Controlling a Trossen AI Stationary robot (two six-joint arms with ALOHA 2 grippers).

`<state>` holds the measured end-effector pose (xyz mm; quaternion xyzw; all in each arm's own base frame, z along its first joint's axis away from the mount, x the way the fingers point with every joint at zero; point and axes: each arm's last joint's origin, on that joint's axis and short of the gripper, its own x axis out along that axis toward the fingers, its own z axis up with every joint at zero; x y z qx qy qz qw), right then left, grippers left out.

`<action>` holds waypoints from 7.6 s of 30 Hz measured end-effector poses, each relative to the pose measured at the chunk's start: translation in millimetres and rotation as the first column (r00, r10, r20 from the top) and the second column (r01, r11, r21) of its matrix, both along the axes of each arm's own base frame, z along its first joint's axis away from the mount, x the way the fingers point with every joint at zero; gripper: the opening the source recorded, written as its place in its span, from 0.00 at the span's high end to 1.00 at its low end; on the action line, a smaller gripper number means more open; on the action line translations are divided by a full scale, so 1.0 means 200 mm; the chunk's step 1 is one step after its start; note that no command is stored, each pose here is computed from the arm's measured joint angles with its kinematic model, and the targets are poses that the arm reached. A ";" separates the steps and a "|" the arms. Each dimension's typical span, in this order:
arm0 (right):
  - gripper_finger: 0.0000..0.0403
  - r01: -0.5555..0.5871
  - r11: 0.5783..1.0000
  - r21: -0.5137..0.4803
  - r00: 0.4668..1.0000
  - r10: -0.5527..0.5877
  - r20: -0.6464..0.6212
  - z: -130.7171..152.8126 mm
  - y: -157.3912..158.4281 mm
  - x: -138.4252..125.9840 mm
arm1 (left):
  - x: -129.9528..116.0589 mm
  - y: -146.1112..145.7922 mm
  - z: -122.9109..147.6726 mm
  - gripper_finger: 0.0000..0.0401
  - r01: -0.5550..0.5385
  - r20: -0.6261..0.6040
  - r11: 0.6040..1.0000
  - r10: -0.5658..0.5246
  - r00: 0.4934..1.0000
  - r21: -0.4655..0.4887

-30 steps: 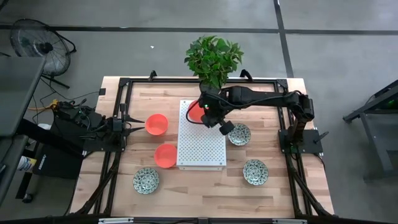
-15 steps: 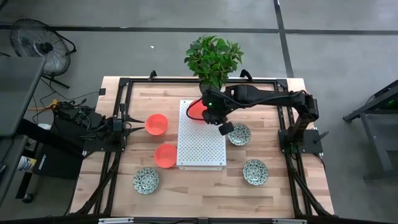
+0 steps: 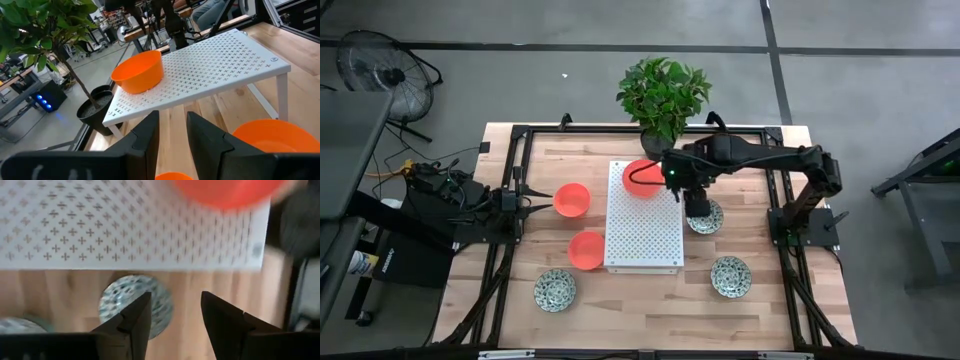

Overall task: Pick & Place Mini bowls
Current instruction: Put the top right green white bowl on the shelf

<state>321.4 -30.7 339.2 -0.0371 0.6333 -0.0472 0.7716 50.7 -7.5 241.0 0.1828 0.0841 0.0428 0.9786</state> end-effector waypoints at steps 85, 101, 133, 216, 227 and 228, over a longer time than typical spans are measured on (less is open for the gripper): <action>0.65 -0.098 0.993 0.067 0.994 0.095 0.044 -0.83 0.33 -0.43 | 0.00 0.00 0.00 0.76 0.000 0.000 1.000 0.000 1.000 0.000; 0.82 -0.116 0.991 0.069 0.992 0.113 0.053 -0.84 0.33 -0.42 | 0.00 0.00 0.00 0.76 0.001 0.000 1.000 -0.001 1.000 0.000; 1.00 -0.055 0.998 -0.030 0.998 0.054 -0.046 -0.65 0.34 -0.41 | 0.00 0.00 0.00 0.76 0.000 0.000 1.000 0.000 1.000 0.000; 1.00 -0.685 0.691 -0.231 0.703 0.710 0.037 -0.16 0.77 0.27 | 0.00 0.00 0.00 0.76 0.001 0.000 1.000 -0.001 1.000 0.000; 0.86 -0.650 0.723 -0.234 0.737 0.675 0.039 -0.16 0.77 0.26 | 0.00 0.00 0.00 0.76 0.000 0.000 1.000 0.000 1.000 0.000; 0.85 -0.649 0.724 -0.233 0.738 0.674 0.041 -0.16 0.77 0.26 | 0.00 0.00 0.00 0.76 0.000 0.000 1.000 0.000 1.000 0.000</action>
